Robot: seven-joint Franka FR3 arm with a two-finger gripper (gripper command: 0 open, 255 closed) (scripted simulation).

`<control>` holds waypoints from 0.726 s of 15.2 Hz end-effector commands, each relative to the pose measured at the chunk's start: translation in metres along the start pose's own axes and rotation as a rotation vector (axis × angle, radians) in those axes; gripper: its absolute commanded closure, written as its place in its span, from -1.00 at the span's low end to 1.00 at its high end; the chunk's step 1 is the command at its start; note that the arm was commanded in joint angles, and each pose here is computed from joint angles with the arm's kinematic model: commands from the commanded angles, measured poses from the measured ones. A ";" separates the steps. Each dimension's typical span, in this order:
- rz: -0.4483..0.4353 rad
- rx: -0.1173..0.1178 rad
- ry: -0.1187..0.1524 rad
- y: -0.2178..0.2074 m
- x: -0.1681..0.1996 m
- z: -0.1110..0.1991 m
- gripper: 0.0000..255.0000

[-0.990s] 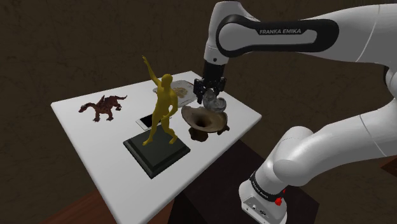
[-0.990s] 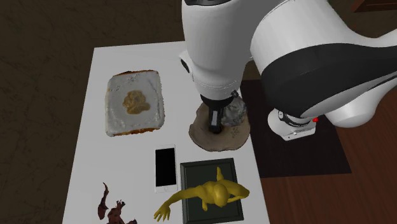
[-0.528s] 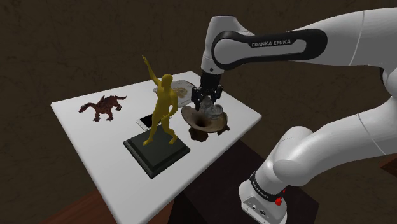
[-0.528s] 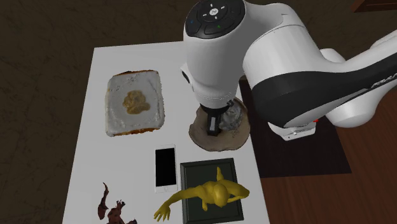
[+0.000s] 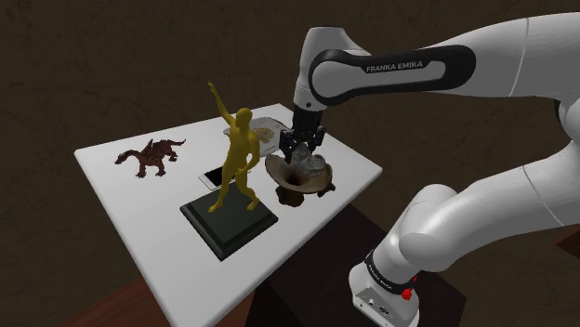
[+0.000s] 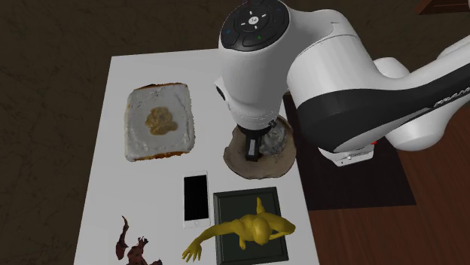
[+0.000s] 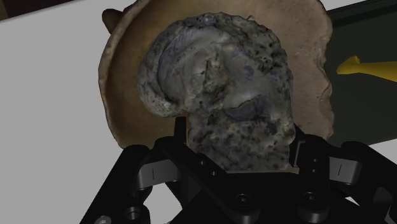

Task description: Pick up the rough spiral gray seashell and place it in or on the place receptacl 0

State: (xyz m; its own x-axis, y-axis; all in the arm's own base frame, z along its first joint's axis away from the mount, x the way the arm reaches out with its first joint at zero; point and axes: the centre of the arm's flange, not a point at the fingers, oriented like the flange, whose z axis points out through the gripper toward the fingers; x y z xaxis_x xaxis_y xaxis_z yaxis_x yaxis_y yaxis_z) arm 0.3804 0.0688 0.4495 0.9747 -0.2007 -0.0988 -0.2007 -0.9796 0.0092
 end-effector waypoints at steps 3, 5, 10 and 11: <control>0.000 0.000 0.000 0.000 0.000 0.000 -1.00; 0.000 0.000 0.000 0.000 0.000 0.000 -1.00; 0.000 0.000 0.000 0.000 0.000 -0.050 -1.00; 0.000 0.000 0.000 0.000 0.000 -0.050 -1.00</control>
State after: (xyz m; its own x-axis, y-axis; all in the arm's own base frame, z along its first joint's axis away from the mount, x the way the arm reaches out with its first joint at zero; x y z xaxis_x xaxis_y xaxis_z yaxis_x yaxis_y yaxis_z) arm 0.3844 0.0686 0.4945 0.9748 -0.2006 -0.0974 -0.2008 -0.9796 0.0084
